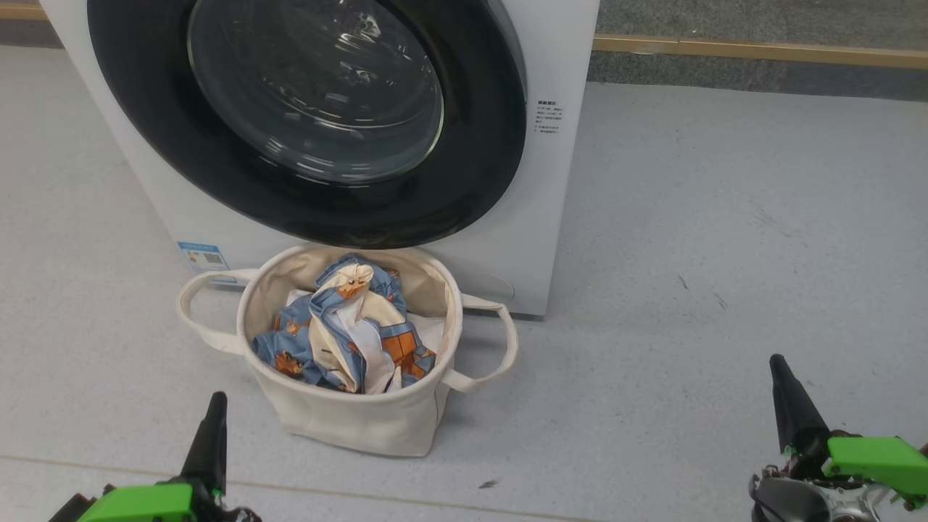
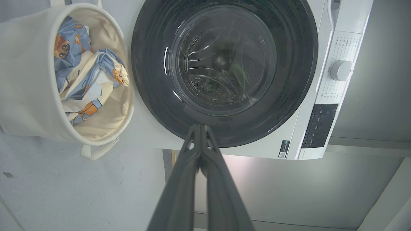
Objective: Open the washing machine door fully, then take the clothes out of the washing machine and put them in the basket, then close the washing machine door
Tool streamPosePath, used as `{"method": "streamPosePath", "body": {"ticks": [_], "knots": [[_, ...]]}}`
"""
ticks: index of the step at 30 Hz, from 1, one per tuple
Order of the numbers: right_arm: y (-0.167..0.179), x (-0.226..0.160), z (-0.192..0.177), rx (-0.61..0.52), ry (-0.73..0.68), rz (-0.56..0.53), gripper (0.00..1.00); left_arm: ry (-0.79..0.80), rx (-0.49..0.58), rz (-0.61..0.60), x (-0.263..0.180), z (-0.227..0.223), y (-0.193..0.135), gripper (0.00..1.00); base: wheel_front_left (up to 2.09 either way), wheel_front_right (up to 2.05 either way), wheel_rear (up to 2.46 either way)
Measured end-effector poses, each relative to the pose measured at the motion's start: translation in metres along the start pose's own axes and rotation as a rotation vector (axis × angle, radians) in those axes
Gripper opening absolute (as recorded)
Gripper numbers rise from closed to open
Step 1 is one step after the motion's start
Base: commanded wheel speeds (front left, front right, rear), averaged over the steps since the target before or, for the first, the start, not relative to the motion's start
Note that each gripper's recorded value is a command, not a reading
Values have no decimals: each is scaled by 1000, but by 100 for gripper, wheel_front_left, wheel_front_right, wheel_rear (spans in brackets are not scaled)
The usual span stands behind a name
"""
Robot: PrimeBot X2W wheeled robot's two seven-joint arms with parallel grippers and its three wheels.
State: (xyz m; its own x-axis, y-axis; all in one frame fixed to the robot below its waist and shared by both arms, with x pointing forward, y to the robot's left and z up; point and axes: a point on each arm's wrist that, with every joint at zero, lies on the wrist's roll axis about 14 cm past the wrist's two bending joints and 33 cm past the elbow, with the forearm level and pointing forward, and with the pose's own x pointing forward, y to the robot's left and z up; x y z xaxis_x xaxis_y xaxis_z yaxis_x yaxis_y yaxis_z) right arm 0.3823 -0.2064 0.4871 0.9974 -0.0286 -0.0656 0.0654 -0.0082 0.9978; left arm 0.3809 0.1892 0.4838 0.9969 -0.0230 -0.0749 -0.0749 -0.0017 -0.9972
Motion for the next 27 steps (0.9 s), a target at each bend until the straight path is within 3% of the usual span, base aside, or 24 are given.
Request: {"method": "streamPosePath", "body": {"ticks": [27], "knots": [[0,0,0,0,0,0,0,0,0,0,0,0,0,0,0,0,0]]}}
